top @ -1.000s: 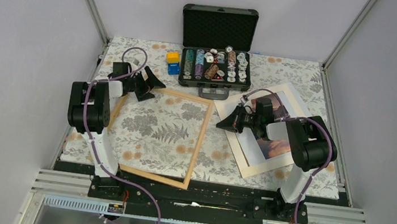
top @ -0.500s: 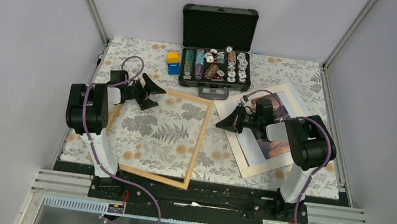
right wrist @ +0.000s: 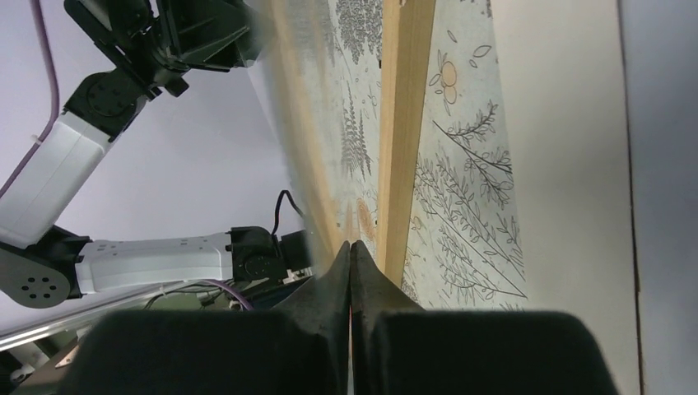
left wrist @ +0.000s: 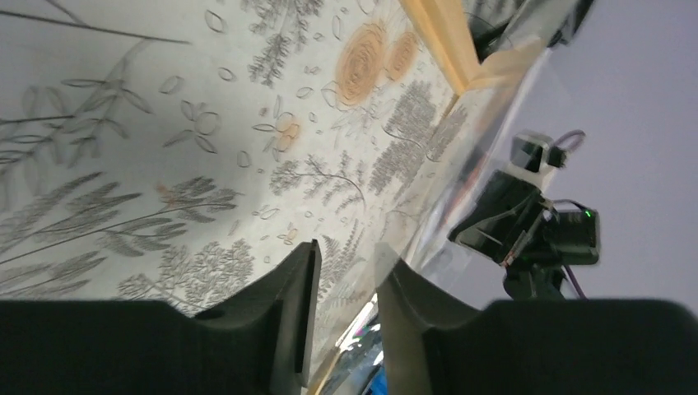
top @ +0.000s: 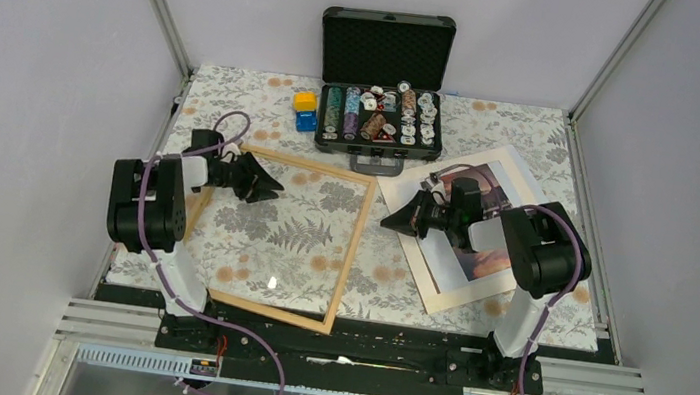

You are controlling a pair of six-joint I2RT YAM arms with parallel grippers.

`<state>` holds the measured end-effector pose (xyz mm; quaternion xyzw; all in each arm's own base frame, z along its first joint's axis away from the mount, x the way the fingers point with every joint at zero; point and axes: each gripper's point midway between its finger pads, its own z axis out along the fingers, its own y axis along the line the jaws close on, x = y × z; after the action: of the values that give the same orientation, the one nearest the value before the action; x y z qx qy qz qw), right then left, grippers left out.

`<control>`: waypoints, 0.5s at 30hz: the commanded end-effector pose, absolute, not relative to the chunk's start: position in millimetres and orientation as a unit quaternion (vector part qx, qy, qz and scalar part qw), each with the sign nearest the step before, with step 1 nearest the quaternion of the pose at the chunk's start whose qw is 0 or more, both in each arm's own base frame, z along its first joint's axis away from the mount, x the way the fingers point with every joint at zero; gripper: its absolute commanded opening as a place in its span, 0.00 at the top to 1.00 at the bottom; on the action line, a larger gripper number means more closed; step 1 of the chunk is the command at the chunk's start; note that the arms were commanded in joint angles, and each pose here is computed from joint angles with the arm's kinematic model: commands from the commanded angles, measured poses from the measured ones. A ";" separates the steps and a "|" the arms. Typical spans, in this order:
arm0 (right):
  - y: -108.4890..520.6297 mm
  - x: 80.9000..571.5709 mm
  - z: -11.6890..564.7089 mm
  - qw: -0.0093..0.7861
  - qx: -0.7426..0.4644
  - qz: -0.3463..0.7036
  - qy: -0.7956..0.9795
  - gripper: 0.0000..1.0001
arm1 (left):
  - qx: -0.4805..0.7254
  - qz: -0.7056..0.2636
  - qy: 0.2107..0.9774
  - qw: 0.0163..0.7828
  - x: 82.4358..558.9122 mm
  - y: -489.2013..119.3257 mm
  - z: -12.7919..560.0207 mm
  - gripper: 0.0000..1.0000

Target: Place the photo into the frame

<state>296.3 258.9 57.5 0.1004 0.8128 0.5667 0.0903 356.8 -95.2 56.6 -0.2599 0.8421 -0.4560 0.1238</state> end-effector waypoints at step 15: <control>324.7 297.0 86.7 0.131 0.107 0.563 0.809 1.00 | -0.252 -0.267 0.915 0.167 373.0 -5.4 84.4 1.00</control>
<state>281.6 312.1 69.1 0.0982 0.8232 0.5508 0.0967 370.4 -29.2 72.8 -0.2565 0.9006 -0.3209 0.1421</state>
